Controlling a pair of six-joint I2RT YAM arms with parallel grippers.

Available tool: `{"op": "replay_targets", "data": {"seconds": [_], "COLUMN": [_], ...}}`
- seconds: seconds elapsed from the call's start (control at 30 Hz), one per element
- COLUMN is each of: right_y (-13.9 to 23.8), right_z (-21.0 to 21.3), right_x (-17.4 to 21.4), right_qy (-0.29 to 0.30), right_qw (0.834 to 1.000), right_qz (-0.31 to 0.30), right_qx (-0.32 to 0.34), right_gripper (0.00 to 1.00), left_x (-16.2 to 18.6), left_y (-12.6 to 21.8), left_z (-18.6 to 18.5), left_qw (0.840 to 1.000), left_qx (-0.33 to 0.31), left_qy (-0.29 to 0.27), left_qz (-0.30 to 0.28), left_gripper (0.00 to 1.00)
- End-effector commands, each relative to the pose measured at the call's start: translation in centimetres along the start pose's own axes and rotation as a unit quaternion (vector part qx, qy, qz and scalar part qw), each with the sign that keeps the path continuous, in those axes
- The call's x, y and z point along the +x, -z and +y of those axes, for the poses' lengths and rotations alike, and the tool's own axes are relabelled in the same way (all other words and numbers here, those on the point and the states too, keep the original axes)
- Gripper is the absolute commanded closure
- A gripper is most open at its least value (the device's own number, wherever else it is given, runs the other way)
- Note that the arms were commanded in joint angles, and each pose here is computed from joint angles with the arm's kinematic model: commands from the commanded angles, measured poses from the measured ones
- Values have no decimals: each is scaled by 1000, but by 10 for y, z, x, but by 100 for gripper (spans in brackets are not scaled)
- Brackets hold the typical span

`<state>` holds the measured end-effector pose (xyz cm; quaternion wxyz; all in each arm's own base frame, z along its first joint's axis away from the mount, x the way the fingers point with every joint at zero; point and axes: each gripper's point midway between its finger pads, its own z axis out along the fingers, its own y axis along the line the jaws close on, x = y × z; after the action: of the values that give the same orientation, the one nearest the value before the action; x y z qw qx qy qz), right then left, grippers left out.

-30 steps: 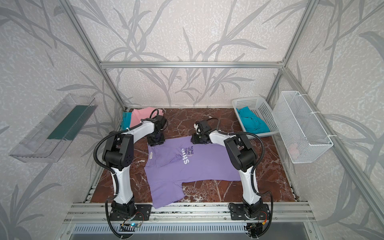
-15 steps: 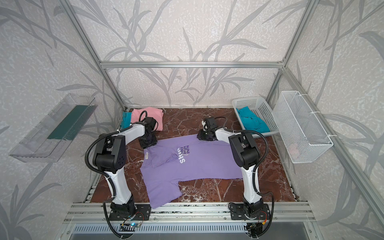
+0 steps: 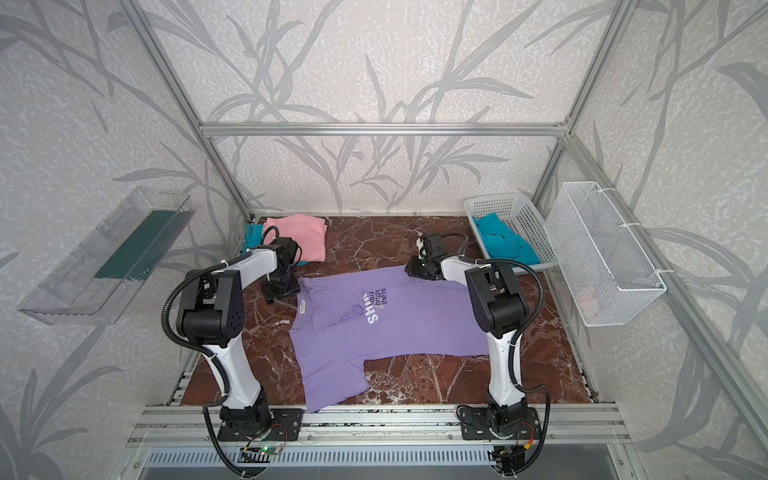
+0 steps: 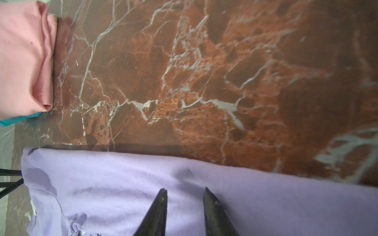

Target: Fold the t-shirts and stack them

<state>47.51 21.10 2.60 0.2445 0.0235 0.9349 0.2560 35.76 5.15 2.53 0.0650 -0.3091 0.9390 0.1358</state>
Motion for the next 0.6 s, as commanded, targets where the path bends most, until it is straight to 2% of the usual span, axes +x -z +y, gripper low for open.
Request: {"op": "replay_targets", "data": {"seconds": [0.0, 0.13, 0.27, 0.43, 0.57], "right_y": [6, 25, 63, 136, 179], "right_z": [-35, -14, 6, -7, -35], "right_x": [29, 15, 5, 11, 43], "right_qy": [-23, -8, 34, 70, 70], "right_qw": [997, 999, 998, 986, 975], "right_qz": [46, 26, -13, -67, -64], "right_qx": [63, 40, 51, 137, 201], "right_gripper": [67, 67, 65, 58, 51], "left_x": [-10, -9, 10, 61, 114], "left_y": [24, 56, 94, 131, 141], "left_z": [15, 2, -13, -25, -19], "left_qw": [1000, 998, 996, 986, 975], "left_qx": [-4, 47, 50, 45, 43], "left_qy": [17, 18, -42, -144, -211], "left_qz": [-20, -31, -60, -67, -55], "left_gripper": [38, 38, 42, 47, 47]}}
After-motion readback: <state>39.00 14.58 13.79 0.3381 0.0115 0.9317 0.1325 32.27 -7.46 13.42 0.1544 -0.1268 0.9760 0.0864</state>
